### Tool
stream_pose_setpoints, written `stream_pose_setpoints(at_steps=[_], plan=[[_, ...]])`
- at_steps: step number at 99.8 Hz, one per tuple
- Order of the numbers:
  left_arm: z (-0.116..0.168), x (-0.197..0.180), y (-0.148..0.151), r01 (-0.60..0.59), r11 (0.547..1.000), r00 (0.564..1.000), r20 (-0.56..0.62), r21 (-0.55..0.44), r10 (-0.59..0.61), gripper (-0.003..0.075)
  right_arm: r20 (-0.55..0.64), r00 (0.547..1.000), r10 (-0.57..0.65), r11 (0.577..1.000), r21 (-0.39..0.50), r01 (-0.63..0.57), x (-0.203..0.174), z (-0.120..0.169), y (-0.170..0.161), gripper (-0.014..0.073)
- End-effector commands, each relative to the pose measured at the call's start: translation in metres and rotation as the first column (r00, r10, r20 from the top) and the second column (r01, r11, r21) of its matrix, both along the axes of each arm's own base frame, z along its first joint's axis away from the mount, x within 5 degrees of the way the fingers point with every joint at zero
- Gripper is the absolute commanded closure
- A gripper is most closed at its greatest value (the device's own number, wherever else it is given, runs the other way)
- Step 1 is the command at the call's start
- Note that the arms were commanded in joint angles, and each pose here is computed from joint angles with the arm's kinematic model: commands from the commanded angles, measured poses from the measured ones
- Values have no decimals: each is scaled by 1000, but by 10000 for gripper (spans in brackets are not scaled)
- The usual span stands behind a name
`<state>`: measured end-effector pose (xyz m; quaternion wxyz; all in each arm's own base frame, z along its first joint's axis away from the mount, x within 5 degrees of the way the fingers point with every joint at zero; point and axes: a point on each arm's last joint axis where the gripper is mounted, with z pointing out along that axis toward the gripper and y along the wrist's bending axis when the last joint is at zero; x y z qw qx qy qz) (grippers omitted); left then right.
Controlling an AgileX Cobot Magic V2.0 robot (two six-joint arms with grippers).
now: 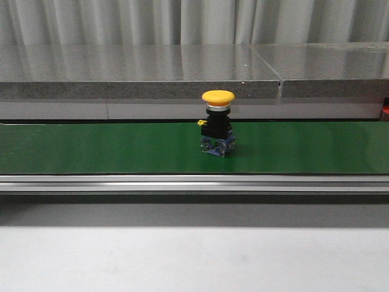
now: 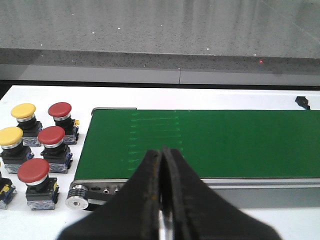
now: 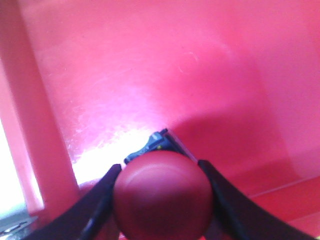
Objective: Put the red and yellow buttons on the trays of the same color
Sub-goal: 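Lower the red button into the red tray and open the right gripper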
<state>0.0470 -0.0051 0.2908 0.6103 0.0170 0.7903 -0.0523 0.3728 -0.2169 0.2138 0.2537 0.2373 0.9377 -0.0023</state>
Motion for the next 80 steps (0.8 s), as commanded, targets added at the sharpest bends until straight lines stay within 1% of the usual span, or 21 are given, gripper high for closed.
stream_pose_setpoints(at_steps=[1,12,17,24,29,36,50,60,69,80], plan=[[14,1,0,7,1000,996,85,-10,-6,739,104,995,-7,999,-53,13,4,29,0,464],[14,1,0,7,1000,996,85,-10,-6,739,89,996,-4,999,-43,8,6,22,0,458],[14,1,0,7,1000,996,85,-10,-6,739,80,997,-3,999,-37,6,7,20,0,431],[14,1,0,7,1000,996,85,-10,-6,739,71,997,-3,999,-31,5,7,16,0,353],[14,1,0,7,1000,996,85,-10,-6,739,64,998,-3,1000,-27,5,8,13,0,274],[14,1,0,7,1000,996,85,-10,-6,739,60,998,-3,1000,-25,4,8,12,-1,186],[14,1,0,7,1000,996,85,-10,-6,739,70,998,-4,999,-31,7,8,13,-1,77],[14,1,0,7,1000,996,85,-10,-6,739,82,997,-5,999,-39,8,8,17,-1,40],[14,1,0,7,1000,996,85,-10,-6,739,97,995,-5,999,-46,10,6,25,0,39],[14,1,0,7,1000,996,85,-10,-6,739,140,990,-10,999,-48,17,2,43,4,39]])
